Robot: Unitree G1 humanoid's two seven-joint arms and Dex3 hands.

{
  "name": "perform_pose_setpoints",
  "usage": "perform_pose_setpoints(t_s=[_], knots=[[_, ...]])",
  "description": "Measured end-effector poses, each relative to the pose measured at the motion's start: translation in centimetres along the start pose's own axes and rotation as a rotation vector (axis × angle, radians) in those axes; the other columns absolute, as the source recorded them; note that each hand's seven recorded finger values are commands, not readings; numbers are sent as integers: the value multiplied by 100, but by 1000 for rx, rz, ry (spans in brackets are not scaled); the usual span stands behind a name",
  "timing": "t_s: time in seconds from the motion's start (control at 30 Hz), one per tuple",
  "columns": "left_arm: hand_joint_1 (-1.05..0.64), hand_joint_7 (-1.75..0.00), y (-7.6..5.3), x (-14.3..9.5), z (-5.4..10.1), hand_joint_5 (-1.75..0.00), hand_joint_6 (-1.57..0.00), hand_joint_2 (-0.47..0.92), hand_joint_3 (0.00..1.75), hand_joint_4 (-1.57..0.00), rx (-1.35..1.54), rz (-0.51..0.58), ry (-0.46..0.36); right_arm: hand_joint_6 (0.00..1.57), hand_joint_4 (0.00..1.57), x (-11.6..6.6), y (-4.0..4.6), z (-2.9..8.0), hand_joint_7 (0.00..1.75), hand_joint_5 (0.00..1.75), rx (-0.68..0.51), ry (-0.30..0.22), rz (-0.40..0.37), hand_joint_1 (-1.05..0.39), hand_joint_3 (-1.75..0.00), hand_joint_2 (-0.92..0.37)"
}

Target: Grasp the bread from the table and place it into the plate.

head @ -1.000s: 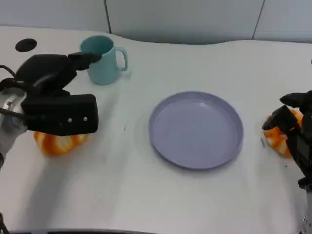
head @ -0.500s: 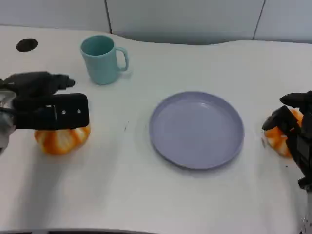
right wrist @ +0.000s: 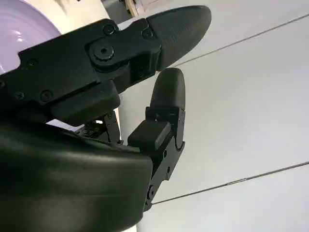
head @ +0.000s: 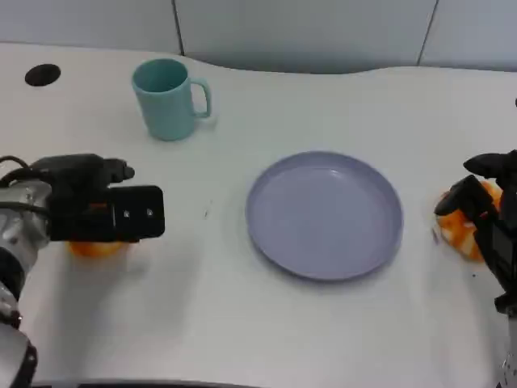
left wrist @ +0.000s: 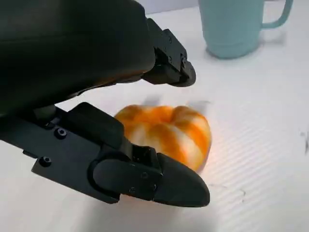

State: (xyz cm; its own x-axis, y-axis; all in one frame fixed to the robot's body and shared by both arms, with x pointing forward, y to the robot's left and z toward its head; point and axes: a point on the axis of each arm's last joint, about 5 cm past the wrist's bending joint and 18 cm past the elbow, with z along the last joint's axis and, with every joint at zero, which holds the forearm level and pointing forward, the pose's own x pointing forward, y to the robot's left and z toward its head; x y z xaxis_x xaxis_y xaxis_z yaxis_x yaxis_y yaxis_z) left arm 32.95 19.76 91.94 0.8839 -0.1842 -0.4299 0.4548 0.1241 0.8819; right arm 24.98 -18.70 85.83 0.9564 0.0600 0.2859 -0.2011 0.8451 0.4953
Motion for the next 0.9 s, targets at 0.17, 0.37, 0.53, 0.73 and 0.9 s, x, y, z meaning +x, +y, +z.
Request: perform_pose_setpoints(t_s=[0.17,0.37,0.53,0.73,0.9], knots=[[-105,0,-46,5,-3,0,-1,92,31,0,9,-18,20,71,62,0,0,0,108,175,0,0,1,-52,-3,-92],[-104,-1,-48,5,-8,-2,-4,92,21,-2,9,-19,27,71,62,0,1,-1,108,175,1,0,1,-52,-3,-92],[-81,-7,-65,21,-7,-36,-46,91,1,-32,-159,21,107,71,61,6,5,5,106,175,0,-3,5,-52,-4,-92],[-79,-5,-42,29,1,-41,-65,92,8,-54,-230,14,136,71,61,17,14,31,106,175,-8,-15,11,-53,-4,-91],[-74,-5,32,37,18,-29,-94,87,1,-87,-223,-12,147,71,60,10,12,36,106,175,-9,-16,8,-51,-4,-92]])
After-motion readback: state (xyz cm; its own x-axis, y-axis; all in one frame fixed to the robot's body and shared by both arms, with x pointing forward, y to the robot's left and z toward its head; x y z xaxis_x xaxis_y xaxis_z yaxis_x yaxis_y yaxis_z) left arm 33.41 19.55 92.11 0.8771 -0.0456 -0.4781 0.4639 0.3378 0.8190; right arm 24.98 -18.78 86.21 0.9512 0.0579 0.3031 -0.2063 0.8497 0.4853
